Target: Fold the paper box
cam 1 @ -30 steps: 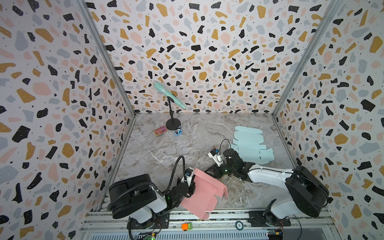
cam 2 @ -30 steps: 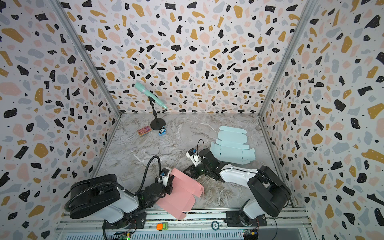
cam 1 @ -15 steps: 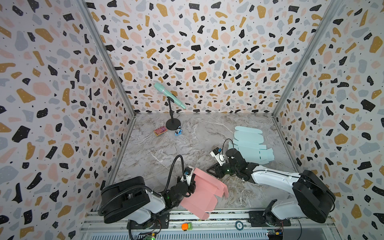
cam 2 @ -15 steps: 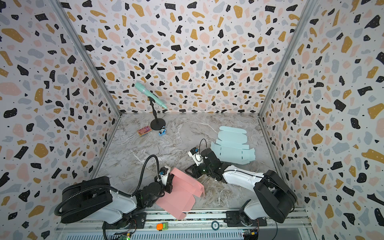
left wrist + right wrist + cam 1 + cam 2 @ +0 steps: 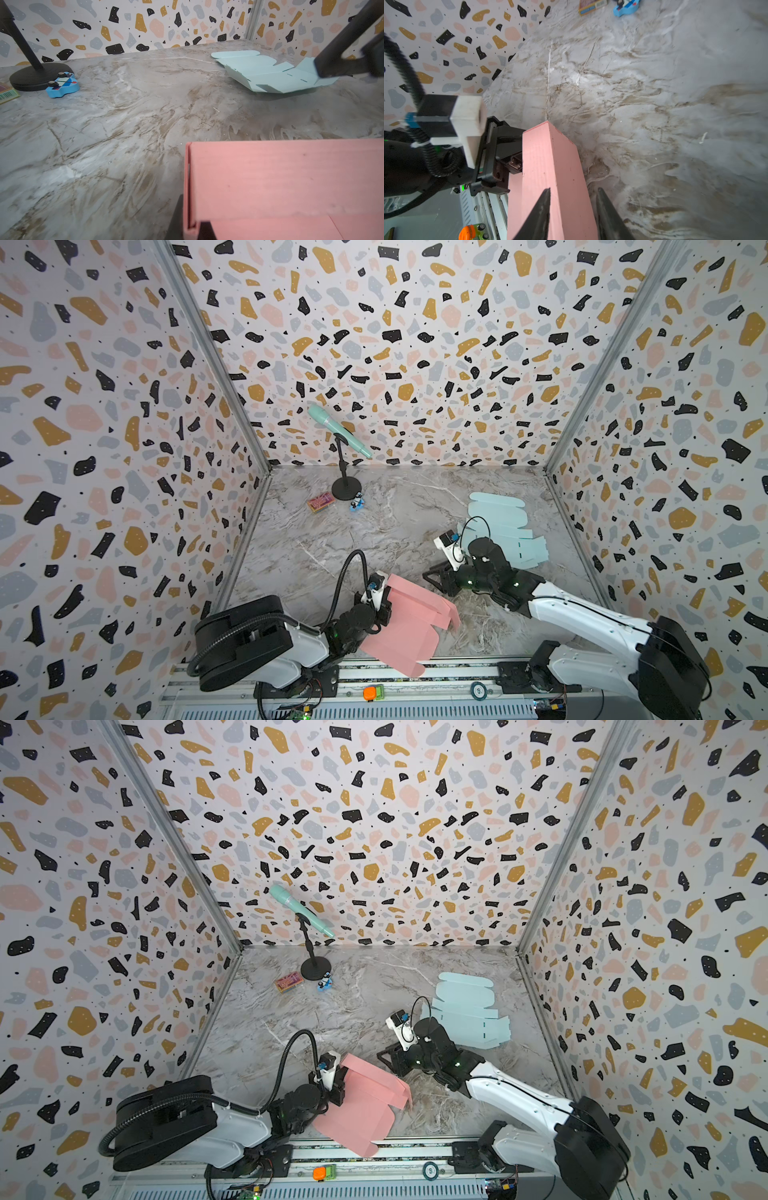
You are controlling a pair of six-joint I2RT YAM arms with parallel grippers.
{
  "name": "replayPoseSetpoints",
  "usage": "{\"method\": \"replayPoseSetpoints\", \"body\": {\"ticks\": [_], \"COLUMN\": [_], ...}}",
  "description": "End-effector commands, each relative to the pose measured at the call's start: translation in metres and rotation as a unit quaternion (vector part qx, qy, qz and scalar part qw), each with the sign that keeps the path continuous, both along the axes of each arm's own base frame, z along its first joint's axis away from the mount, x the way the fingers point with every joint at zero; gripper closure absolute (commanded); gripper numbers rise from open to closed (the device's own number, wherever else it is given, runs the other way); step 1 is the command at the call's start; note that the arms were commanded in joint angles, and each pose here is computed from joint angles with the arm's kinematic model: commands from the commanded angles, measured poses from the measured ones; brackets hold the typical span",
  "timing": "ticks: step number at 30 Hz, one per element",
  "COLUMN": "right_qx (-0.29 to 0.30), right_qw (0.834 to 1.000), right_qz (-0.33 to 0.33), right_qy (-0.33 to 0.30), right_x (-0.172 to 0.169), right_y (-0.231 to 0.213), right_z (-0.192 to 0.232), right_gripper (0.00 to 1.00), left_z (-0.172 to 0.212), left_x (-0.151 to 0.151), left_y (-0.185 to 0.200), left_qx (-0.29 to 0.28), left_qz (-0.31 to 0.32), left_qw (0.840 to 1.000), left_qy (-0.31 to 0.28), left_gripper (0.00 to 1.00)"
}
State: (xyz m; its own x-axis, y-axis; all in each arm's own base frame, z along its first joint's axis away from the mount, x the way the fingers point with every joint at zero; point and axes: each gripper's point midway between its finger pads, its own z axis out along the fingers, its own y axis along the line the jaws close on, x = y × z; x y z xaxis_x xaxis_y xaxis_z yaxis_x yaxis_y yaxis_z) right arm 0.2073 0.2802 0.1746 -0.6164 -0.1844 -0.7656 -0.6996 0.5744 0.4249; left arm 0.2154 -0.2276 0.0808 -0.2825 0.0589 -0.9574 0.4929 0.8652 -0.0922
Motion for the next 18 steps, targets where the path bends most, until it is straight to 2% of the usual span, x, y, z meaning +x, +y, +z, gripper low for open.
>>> {"method": "replayPoseSetpoints", "body": {"ticks": [1,8,14,18], "right_qx": [-0.008,-0.039,-0.038,-0.066], "right_qw": [0.998,0.994,0.990,0.988], "right_qz": [-0.046,-0.068,-0.075,-0.067], "right_qy": [-0.040,-0.075,-0.115,-0.121], "right_x": [0.001,-0.019,-0.036,-0.044], "right_y": [-0.018,-0.023,-0.017,-0.010], "right_z": [0.033,0.053,0.084,0.077], "right_gripper": [0.61,0.63,0.65,0.67], "left_z": [0.012,0.016,0.025,0.032], "left_x": [0.004,0.016,0.016,0.019], "left_y": [0.006,0.016,0.023,0.031], "left_qx": [-0.029,-0.015,-0.043,-0.051], "left_qz": [0.027,0.098,0.124,0.156], "left_qw": [0.999,0.995,0.990,0.984], "left_qy": [-0.002,0.033,0.053,0.066], "left_gripper": [0.92,0.92,0.92,0.92]}}
